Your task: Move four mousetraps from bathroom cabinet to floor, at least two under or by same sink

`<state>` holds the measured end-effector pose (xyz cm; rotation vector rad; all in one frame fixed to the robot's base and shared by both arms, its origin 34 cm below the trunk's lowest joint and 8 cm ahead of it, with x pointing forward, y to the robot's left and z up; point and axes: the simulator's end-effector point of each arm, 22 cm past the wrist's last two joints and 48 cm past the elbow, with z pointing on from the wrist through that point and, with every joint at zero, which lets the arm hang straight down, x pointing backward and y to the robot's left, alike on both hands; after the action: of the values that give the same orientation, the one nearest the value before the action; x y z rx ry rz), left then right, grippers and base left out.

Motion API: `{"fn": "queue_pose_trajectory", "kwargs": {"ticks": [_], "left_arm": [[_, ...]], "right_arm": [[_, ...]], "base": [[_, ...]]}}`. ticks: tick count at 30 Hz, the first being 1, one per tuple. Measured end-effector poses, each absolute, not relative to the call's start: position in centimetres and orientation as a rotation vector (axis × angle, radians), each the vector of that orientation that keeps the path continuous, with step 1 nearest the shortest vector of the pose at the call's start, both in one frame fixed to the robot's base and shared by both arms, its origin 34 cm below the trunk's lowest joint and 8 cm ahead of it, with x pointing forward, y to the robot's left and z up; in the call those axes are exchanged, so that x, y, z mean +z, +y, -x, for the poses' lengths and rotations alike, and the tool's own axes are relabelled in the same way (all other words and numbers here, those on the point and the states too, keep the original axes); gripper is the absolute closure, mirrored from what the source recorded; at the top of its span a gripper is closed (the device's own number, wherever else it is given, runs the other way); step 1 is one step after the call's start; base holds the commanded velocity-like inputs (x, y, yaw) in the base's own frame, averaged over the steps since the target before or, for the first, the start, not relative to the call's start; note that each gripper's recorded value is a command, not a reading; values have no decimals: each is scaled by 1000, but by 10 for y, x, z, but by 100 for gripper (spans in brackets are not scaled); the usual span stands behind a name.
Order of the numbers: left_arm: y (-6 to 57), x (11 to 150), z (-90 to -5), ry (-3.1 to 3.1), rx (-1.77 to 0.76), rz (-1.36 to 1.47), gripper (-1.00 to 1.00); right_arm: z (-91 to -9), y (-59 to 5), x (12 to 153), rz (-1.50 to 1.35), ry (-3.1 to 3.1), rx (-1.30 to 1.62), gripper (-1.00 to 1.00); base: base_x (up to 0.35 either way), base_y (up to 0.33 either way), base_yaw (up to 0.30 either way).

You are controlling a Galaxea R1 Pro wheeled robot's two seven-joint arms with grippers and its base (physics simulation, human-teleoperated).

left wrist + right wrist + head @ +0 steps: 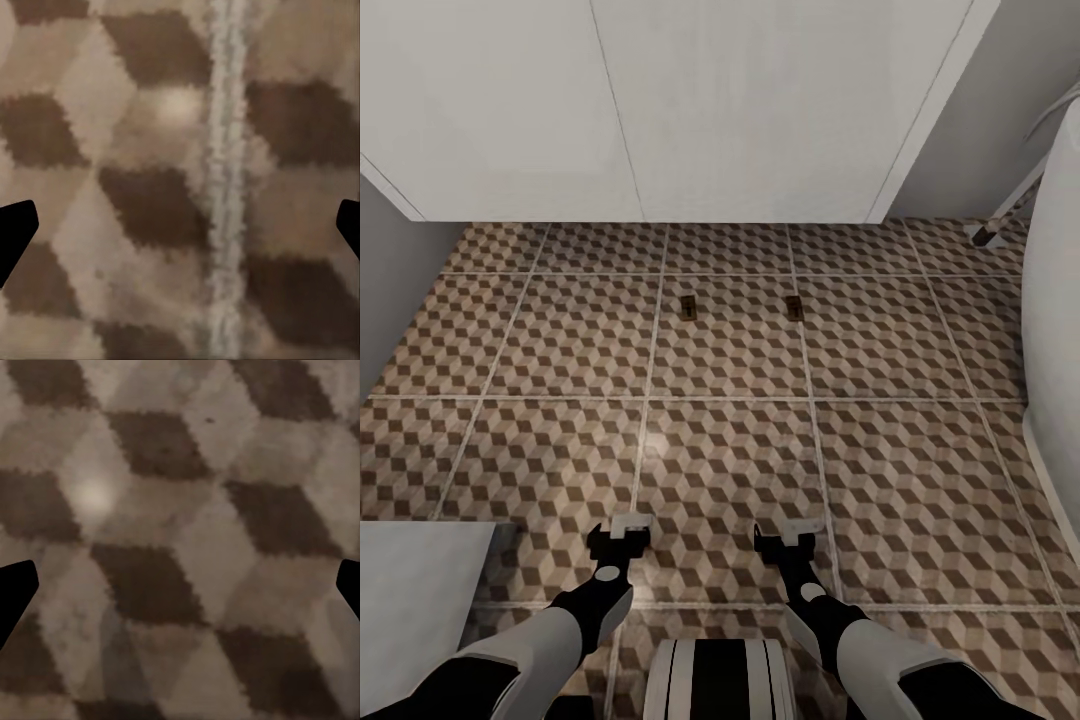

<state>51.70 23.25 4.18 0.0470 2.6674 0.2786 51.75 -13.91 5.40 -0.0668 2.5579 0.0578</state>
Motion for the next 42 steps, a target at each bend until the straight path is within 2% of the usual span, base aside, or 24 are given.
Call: {"fn": "queue_pose_trajectory", "kwargs": {"ticks": [18,27,42], "left_arm": [[233,41,-515,2672,281,-32,-100],[246,57,-525,2654,302,160,-100],[248,80,-545,2601,290,200,-100]], "right_arm": [[-517,-139,54,67,2558,57,-100],[-533,-139,71,69,2521,57,-100],[-553,-139,95,70,2472,55,-100]], "base": [[-15,0,0],[0,0,0],[33,-27,0]]}}
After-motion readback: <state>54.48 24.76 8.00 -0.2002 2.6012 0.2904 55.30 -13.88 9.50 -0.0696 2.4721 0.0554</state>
